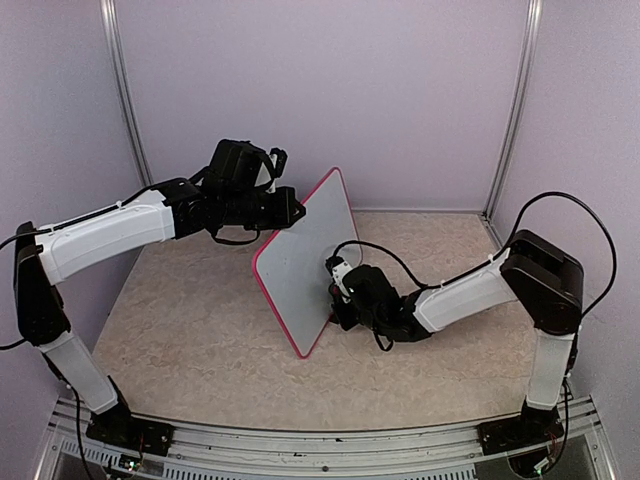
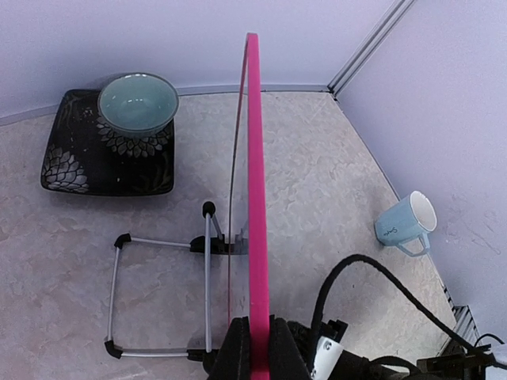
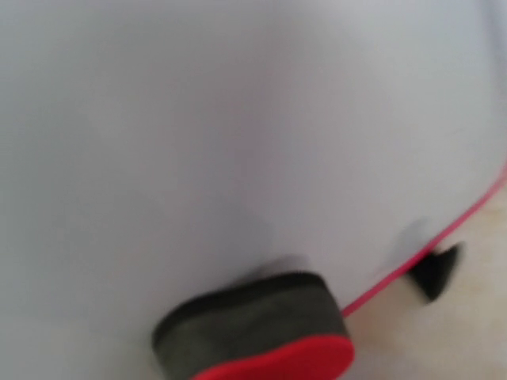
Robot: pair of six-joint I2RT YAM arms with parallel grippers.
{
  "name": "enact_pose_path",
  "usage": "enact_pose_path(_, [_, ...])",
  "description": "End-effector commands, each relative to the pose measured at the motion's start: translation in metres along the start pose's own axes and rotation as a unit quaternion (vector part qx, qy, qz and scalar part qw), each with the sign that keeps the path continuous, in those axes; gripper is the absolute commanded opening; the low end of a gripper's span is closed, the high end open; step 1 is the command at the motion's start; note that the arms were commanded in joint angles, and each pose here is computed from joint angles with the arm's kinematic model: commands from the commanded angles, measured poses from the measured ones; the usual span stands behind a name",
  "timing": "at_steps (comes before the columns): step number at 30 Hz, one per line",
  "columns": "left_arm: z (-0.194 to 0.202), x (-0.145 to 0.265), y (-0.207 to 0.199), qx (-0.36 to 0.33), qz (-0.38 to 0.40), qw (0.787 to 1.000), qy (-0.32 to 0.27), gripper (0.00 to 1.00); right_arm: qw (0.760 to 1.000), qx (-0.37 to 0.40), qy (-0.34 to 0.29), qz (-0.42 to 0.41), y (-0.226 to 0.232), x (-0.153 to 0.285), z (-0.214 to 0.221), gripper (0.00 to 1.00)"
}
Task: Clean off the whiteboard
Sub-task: Erase the whiteboard at the center of the board.
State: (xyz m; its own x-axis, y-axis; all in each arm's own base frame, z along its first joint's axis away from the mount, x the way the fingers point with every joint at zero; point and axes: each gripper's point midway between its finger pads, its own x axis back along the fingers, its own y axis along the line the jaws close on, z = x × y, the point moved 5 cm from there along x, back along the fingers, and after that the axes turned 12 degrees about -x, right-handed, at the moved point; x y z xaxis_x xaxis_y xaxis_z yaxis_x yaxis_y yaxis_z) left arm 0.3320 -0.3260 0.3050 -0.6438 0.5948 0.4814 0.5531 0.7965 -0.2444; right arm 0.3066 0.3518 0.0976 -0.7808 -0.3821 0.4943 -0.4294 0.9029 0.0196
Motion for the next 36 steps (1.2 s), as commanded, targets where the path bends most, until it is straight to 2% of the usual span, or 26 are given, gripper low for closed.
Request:
enact_pose_path(1, [0.026,-0.017,-0.023,0.006,0.067,0.997,0.049,0.0,0.993,-0.003,-0.063,-0.099,0.039,0.031,-0.026,0.09])
enact_pose_path(7, [0.028,-0.016,-0.023,0.008,0.069,0.996,0.051,0.0,0.997,-0.019,-0.064,-0.027,0.023,0.022,-0.038,0.09])
enact_pose_path(12, [0.028,-0.014,-0.024,0.007,0.071,0.996,0.05,0.0,0.998,-0.046,-0.027,0.045,-0.004,-0.003,-0.032,0.09])
enact_pose_path(16, [0.029,-0.014,-0.024,0.007,0.073,0.996,0.051,0.0,0.996,-0.059,-0.006,0.069,-0.019,-0.018,-0.026,0.09])
enact_pose_path(22, [0.029,-0.014,-0.024,0.005,0.073,0.996,0.052,0.0,0.996,-0.075,0.009,0.056,-0.019,-0.026,-0.03,0.09])
enact_pose_path(29, [0.028,-0.014,-0.024,0.005,0.074,0.996,0.05,0.0,0.995,-0.076,-0.042,-0.04,0.01,0.01,-0.05,0.09])
enact_pose_path(36, [0.029,-0.015,-0.024,0.005,0.074,0.996,0.052,0.0,0.993,-0.085,-0.06,-0.06,0.025,0.025,-0.063,0.1])
